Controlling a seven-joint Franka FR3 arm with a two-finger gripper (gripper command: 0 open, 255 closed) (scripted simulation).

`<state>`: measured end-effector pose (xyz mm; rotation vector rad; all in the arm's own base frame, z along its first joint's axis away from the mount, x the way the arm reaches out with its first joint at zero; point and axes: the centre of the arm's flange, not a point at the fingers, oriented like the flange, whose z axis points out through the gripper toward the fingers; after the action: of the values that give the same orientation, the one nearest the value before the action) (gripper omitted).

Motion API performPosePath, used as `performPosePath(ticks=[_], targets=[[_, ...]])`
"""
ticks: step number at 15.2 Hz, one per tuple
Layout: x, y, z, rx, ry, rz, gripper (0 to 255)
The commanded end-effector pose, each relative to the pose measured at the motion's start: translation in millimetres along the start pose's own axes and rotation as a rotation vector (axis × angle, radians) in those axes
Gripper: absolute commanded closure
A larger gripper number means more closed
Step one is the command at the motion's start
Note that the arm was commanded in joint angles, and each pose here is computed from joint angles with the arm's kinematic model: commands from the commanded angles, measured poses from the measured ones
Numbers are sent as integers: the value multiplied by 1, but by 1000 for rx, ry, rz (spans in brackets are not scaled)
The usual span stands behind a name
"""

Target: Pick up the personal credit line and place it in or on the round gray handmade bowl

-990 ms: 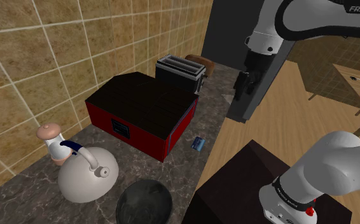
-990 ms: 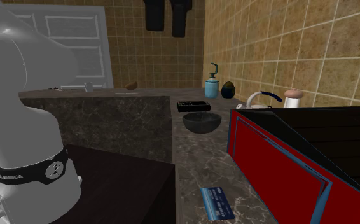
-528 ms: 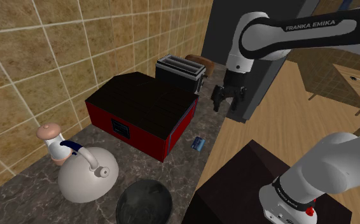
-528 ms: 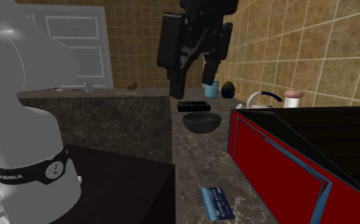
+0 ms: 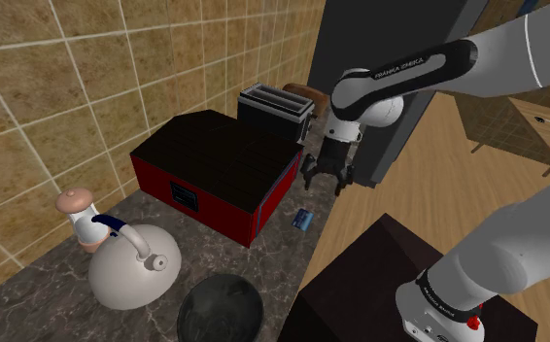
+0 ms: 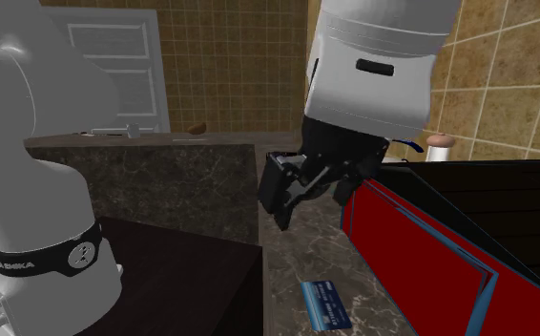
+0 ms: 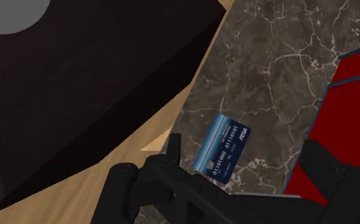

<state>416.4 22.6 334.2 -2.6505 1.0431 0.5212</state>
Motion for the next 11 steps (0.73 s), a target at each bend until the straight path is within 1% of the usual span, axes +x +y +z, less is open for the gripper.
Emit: performPosePath(ticks=[1,6,7,11], targets=[[19,0,23,30,-35,105,0],[58,4,84,101,-123,353,0],[63,5,93,112,-135,389,0],[60,2,113,112,-135,389,0]])
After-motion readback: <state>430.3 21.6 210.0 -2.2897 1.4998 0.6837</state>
